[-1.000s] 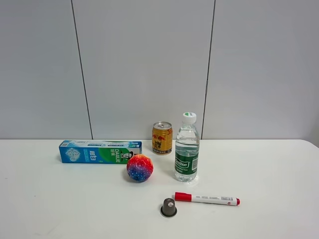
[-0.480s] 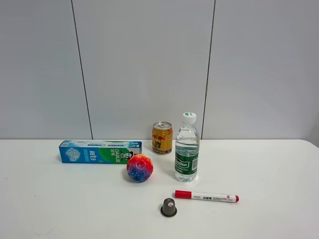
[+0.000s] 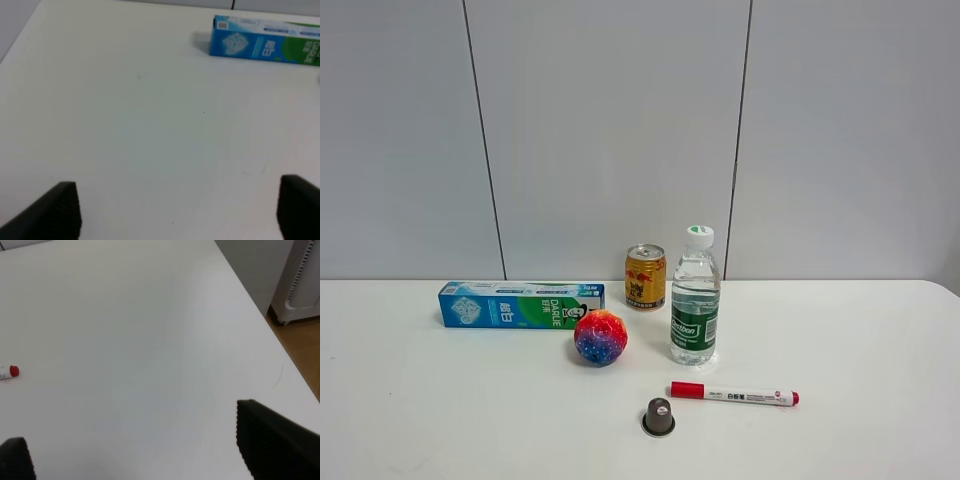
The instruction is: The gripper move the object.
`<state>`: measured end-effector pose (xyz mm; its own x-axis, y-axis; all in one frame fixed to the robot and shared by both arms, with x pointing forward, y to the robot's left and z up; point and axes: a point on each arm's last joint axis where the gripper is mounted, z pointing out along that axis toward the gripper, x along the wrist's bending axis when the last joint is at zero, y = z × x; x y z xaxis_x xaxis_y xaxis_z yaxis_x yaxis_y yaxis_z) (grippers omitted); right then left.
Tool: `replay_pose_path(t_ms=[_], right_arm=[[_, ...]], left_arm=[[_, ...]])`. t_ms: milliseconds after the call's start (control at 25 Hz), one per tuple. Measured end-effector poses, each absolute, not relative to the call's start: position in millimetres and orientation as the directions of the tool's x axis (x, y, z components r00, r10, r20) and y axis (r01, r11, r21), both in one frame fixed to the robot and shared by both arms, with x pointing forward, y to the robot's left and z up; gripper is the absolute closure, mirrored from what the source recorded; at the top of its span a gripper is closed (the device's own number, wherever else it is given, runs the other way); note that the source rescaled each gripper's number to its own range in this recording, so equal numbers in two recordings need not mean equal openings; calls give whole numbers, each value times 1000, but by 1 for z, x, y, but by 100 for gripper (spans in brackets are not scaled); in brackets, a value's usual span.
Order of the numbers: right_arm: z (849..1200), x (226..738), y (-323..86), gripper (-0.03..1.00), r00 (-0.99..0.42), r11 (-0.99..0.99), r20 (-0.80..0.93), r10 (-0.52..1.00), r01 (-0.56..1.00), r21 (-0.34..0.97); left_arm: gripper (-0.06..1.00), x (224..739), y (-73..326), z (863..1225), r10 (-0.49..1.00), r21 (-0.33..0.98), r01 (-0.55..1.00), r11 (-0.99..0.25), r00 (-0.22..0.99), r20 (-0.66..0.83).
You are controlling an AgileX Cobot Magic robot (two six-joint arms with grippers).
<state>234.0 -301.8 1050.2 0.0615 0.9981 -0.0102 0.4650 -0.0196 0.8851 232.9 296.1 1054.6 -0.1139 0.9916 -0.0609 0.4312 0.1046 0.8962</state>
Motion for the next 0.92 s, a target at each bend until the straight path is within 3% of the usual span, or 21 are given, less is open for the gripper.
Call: replay_pose_path(t_ms=[920], right_arm=[[1050,234,-302,-3,61,-20,-10,998,465,885]], left_arm=[[22,233,296,1055,992,896,431,105,-114,-61]])
